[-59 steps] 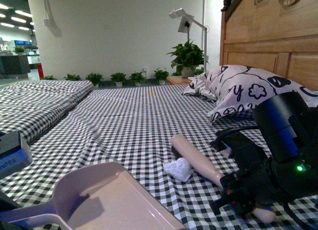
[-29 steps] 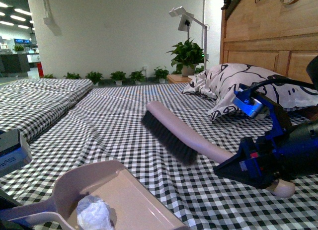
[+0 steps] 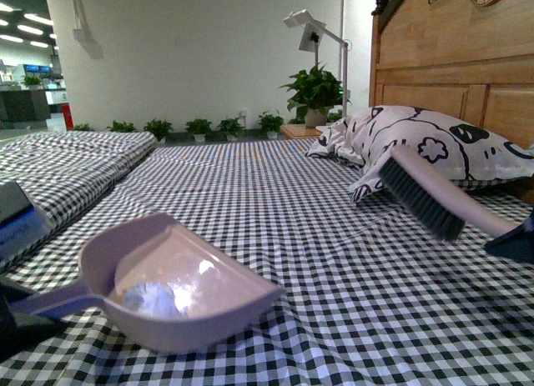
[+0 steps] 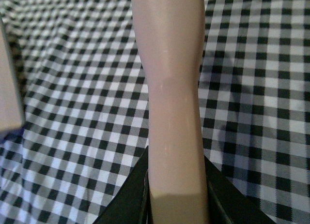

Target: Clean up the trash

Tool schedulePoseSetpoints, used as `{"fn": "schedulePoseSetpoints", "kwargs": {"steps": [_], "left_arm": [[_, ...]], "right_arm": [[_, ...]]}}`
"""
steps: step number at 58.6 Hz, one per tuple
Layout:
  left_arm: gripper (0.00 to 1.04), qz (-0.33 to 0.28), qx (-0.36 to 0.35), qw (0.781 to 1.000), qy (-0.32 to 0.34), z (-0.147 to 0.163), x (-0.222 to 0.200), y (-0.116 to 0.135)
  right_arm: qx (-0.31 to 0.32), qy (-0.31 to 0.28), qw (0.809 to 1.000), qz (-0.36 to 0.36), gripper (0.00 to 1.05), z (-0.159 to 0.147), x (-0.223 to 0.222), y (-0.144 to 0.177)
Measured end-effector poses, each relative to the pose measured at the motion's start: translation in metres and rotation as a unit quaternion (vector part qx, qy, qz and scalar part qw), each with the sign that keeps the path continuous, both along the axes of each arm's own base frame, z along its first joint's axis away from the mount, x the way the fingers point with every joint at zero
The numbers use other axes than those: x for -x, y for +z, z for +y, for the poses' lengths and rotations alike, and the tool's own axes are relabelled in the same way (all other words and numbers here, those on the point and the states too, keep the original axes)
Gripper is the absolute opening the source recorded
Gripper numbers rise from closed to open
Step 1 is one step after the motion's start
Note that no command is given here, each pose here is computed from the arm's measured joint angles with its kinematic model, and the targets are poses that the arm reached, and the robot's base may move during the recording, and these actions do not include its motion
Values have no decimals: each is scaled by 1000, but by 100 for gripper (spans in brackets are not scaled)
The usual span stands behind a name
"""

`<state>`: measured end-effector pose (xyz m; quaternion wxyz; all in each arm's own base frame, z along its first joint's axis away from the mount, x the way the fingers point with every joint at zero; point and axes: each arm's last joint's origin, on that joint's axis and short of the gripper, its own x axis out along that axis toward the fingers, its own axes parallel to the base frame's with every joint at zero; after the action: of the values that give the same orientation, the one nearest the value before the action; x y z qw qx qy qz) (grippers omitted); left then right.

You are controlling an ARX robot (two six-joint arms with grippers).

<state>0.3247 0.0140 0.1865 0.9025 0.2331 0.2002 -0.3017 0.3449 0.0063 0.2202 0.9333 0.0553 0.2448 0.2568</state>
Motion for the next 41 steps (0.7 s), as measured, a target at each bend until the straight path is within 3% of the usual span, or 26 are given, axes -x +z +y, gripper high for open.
{"fn": "schedulePoseSetpoints", "kwargs": {"steps": [13, 26, 41], "left_arm": [[28, -47, 38, 994, 89, 4, 2, 16], [28, -132, 55, 968, 205, -2, 23, 42], [28, -172, 112, 957, 204, -28, 72, 73]], "right_arm": [[-49, 3, 998, -32, 20, -35, 41, 35], [-118, 3, 989, -89, 20, -66, 91, 81], [-176, 16, 974, -141, 20, -72, 146, 111]]}}
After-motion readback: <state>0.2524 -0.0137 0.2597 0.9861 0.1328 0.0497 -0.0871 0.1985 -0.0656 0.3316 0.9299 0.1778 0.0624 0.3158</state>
